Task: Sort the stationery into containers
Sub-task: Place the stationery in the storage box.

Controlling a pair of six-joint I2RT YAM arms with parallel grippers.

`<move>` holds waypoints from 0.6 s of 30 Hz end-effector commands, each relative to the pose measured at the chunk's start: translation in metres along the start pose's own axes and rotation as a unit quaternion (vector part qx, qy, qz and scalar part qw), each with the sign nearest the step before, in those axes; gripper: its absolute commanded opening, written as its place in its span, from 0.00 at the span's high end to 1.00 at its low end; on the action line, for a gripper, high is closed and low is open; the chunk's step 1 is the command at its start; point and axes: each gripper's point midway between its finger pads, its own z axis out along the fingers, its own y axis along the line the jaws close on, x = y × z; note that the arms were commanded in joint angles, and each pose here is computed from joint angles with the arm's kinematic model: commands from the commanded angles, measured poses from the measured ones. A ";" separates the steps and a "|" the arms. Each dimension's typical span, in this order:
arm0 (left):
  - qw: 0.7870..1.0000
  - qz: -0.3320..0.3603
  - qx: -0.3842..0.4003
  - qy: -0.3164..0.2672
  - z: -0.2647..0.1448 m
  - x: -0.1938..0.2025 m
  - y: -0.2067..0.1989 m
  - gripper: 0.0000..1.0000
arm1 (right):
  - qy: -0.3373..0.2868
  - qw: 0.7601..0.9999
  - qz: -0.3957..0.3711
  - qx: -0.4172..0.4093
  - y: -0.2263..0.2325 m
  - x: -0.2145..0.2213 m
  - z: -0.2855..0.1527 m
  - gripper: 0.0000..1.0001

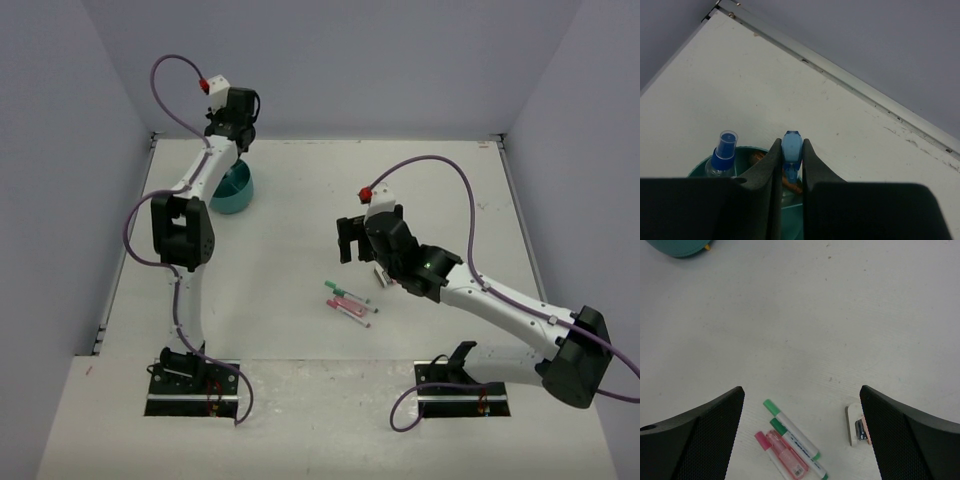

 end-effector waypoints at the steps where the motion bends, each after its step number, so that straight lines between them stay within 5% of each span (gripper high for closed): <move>1: 1.000 -0.010 -0.005 -0.027 -0.009 -0.019 0.009 1.00 | -0.006 1.000 0.014 -0.013 0.009 -0.005 0.005 0.01; 10: 1.000 -0.009 -0.013 -0.009 -0.002 0.000 0.018 1.00 | 0.003 1.000 0.009 -0.008 0.008 0.000 0.007 0.01; 14: 1.000 -0.010 -0.006 -0.010 -0.003 -0.003 0.018 0.65 | 0.006 1.000 0.005 -0.006 0.007 0.001 0.008 0.01; 18: 1.000 -0.015 0.016 -0.013 -0.008 -0.012 0.012 0.48 | 0.011 1.000 0.001 -0.004 0.008 0.003 0.011 0.01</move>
